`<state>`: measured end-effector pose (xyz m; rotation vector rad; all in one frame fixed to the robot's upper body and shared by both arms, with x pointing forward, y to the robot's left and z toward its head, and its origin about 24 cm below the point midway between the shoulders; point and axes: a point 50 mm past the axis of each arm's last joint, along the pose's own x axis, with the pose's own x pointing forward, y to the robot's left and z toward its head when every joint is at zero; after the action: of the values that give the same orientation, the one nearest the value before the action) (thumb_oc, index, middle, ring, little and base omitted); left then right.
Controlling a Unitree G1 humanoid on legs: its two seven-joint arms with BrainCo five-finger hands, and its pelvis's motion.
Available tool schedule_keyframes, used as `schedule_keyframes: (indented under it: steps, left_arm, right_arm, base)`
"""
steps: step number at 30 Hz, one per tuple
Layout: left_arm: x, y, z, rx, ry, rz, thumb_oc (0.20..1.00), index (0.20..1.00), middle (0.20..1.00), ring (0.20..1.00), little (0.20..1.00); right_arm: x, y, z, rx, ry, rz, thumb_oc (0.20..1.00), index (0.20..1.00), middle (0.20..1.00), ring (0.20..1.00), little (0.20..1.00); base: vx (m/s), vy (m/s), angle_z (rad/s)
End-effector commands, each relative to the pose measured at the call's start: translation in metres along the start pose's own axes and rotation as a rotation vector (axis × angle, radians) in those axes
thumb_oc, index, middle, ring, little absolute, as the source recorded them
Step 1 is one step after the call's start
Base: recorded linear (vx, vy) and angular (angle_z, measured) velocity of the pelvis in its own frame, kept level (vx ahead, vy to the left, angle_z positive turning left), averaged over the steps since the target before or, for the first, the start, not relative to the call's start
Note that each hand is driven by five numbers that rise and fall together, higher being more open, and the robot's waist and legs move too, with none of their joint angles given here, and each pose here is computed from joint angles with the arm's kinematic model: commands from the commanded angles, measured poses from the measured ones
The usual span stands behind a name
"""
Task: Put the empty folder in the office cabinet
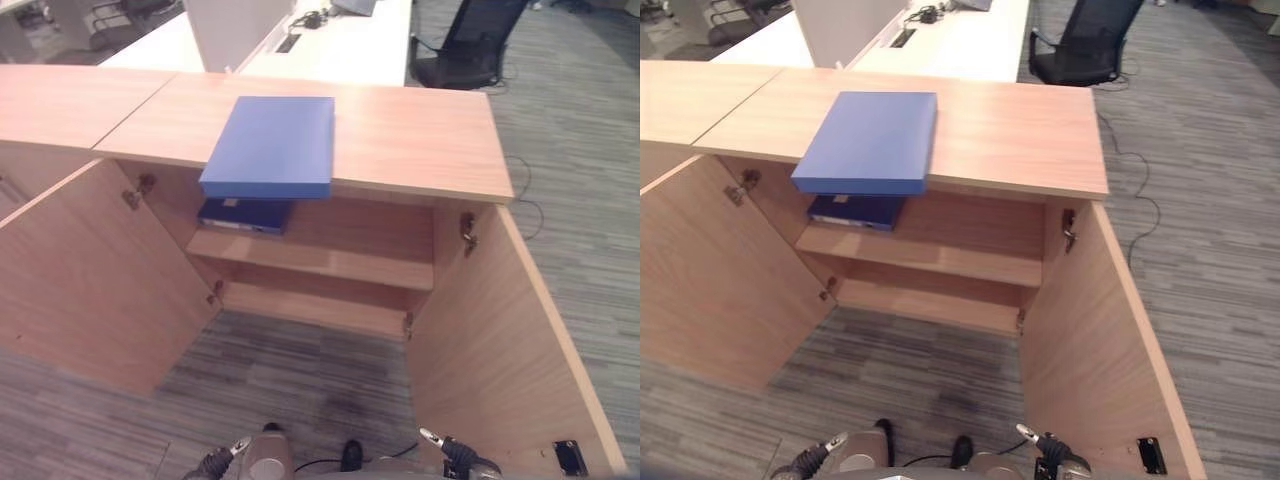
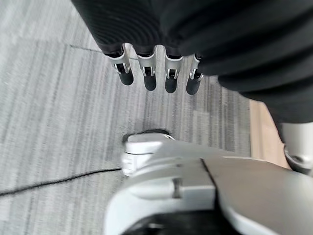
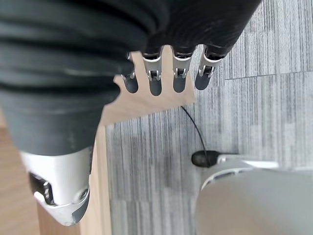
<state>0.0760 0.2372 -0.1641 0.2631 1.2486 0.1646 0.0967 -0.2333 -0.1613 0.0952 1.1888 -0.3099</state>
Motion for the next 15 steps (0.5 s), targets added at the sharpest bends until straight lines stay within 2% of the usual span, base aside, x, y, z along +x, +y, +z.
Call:
schedule_keyframes:
  steps: [1,7,10,15]
  left_arm:
    - [-0.002,-0.015,-0.007,-0.014,0.012,-0.023,1.000,1.000,1.000,1.000,1.000]
    - [-0.002,-0.026,0.000,0.042,-0.020,-0.068,1.000,1.000,1.000,1.000,1.000]
    - [-0.001,-0.023,0.007,0.064,-0.041,-0.064,1.000,1.000,1.000,1.000,1.000]
    - [-0.001,-0.019,0.021,-0.005,-0.102,-0.074,1.000,1.000,1.000,1.000,1.000]
  right_arm:
    - [-0.002,-0.020,-0.002,0.090,-0.004,-0.071,1.000,1.000,1.000,1.000,1.000]
    - [-0.005,-0.034,-0.018,0.126,0.050,-0.116,1.000,1.000,1.000,1.000,1.000]
    - [-0.005,-0.030,-0.015,0.170,0.034,-0.110,1.000,1.000,1.000,1.000,1.000]
    - [-0.002,-0.018,-0.005,0.167,0.001,-0.071,1.000,1.000,1.000,1.000,1.000]
  base:
    - [0.08,0.452,0.12]
    - [0.06,0.399,0.26]
    - [0.03,0.520,0.19]
    - [-0.02,0.384,-0.06]
